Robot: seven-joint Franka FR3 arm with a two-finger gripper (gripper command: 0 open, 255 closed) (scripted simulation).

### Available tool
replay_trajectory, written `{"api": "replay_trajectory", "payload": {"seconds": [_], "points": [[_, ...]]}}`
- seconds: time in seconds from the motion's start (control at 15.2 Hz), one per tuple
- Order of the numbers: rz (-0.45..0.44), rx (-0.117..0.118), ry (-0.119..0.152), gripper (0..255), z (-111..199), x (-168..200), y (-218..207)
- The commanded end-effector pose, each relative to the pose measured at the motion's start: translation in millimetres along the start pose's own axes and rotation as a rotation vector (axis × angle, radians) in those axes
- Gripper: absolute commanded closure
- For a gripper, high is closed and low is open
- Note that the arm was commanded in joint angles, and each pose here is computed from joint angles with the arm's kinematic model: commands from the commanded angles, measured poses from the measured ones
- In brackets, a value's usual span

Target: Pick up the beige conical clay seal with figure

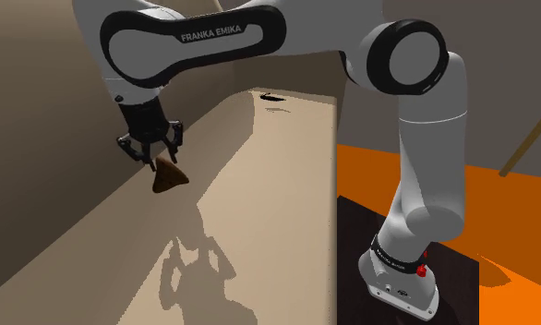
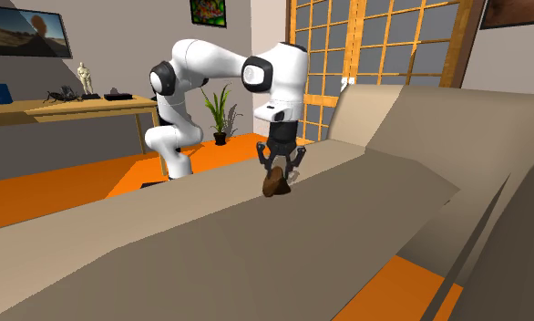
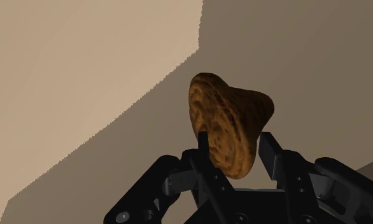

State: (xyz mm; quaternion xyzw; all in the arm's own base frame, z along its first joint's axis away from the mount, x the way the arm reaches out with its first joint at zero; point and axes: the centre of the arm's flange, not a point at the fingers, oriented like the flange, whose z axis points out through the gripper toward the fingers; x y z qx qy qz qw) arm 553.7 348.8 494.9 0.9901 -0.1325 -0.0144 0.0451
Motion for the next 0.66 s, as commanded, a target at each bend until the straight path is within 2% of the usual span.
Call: {"api": "replay_trajectory", "payload": {"seconds": [0.0, 0.46, 0.59], "points": [[0.0, 0.0, 0.0, 255, -11.0, 0.3, 1.1], [0.0, 0.0, 0.0, 255, -47.8, -0.3, 4.5], [0.0, 0.0, 0.0, 255, -48.6, -0.3, 4.6]]}}
